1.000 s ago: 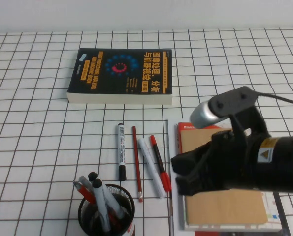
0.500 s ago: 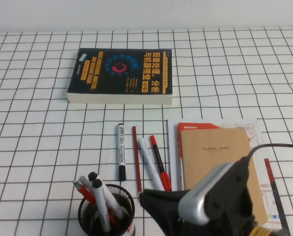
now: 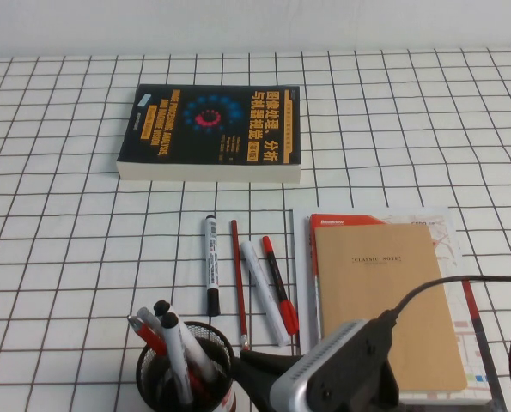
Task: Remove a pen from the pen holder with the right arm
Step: 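Take a marker out of the pen holder and lay it on the table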
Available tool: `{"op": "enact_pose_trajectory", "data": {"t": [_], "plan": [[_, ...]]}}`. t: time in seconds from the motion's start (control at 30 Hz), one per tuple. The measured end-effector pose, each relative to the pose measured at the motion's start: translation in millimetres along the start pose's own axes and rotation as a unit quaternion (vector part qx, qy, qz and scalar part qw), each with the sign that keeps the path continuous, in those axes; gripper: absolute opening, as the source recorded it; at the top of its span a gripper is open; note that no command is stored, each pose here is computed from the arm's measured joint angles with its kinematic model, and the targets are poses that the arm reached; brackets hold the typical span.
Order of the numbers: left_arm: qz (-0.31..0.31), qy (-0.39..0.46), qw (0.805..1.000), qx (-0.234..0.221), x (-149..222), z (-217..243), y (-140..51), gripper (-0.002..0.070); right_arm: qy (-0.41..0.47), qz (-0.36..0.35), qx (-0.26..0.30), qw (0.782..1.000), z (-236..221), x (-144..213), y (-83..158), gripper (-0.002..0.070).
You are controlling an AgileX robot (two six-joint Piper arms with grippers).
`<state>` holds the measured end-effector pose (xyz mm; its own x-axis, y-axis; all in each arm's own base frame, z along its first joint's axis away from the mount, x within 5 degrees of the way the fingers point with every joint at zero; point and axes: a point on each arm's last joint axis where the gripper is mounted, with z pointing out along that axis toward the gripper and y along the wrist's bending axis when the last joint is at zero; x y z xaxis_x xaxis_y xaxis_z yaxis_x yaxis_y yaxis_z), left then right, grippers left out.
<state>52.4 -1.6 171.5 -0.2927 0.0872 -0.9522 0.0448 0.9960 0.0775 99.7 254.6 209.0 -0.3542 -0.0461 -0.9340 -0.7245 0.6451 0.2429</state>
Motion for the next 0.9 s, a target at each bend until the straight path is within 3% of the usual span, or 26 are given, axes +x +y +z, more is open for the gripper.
{"op": "enact_pose_trajectory", "data": {"t": [0.1,0.27,0.33,0.5,0.67,0.9], "plan": [[0.000,0.000,1.000,0.000,0,0,0.0,-0.0005,-0.006,-0.003,-0.011,1.000,-2,1,6,0.0085],[0.000,0.000,1.000,0.000,0,0,0.0,-0.0005,-0.011,-0.007,-0.027,1.000,-5,2,15,0.0287],[0.000,0.000,1.000,0.000,0,0,0.0,-0.0005,-0.018,-0.004,-0.035,0.999,-4,-2,22,0.0322],[0.000,0.000,1.000,0.000,0,0,0.0,-0.0005,-0.035,-0.017,-0.043,0.998,13,-16,43,0.0347],[0.000,0.000,1.000,0.000,0,0,0.0,-0.0005,-0.018,-0.032,0.018,0.999,35,-16,46,0.0351],[0.000,0.000,1.000,0.000,0,0,0.0,-0.0005,-0.021,-0.045,0.057,0.997,45,-14,44,0.0351]]}}
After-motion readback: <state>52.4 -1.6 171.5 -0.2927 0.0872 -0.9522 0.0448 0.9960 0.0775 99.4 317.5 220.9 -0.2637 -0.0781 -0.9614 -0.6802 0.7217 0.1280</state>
